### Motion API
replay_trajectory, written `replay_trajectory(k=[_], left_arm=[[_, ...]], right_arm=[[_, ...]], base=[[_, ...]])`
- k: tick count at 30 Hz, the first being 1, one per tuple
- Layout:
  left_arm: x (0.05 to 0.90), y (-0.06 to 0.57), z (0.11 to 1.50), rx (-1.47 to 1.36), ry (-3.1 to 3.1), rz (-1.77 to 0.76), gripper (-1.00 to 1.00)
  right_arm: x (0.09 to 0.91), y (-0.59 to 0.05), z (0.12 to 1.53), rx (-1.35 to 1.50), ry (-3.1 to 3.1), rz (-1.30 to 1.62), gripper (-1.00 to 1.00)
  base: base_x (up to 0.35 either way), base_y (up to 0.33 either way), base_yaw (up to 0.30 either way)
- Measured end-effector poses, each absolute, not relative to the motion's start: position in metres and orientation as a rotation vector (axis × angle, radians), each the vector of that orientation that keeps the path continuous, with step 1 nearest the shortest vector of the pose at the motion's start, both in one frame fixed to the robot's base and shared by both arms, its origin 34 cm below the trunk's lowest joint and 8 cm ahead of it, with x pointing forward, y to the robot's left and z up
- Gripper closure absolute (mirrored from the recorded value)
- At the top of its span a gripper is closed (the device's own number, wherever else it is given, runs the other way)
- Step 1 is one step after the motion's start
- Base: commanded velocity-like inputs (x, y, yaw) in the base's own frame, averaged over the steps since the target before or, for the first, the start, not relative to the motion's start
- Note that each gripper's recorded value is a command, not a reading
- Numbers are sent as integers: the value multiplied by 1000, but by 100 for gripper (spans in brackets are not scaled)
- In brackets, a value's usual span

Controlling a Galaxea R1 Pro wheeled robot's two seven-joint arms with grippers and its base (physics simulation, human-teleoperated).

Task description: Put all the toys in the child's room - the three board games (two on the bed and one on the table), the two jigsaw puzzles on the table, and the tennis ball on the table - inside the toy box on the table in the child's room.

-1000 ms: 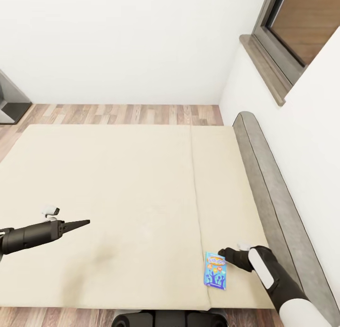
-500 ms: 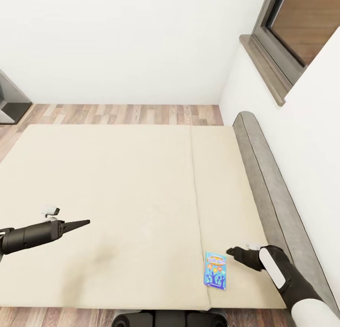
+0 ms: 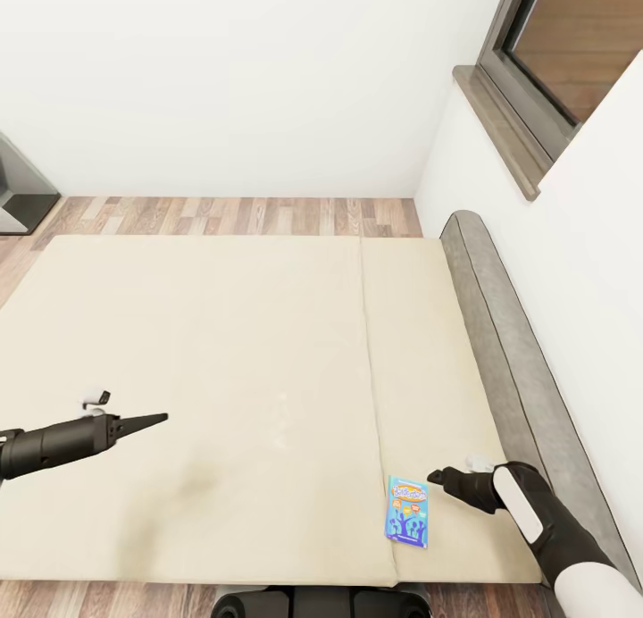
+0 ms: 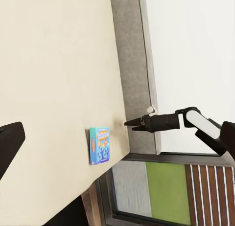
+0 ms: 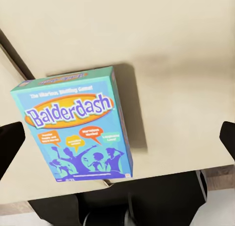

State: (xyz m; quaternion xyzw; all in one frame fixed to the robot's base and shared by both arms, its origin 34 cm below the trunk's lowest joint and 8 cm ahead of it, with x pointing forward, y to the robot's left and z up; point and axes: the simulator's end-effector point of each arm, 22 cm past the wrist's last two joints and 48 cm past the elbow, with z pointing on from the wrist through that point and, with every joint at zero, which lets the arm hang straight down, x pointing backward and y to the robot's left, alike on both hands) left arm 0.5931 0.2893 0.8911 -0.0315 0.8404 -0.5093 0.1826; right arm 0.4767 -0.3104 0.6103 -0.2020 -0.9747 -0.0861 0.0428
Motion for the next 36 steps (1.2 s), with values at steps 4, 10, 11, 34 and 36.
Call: replay_trajectory(k=[4,10,11,34,36], left_arm=[[596,291,893,-91,2370,-1431,-100],[615,291,900,-61,2346,-1408,-100],[619,290,902,-55,2341,-1405,-100],[625,266,909,40,2329,-1448,-100],[623,263,913,49,2310,-1485,-100]], right_arm=[[476,-310,610,-616,-2978,-265,-100],[476,-310,611,-616,-2977,-264,-100],[476,-310,611,-616,-2977,-264,-100],[470,-310,605,-614,-2962,-259,-100],[469,-310,605,-614,-2960,-258,-100]], base=[[0,0,0],[0,0,0],[0,0,0],[0,0,0],[0,0,0]])
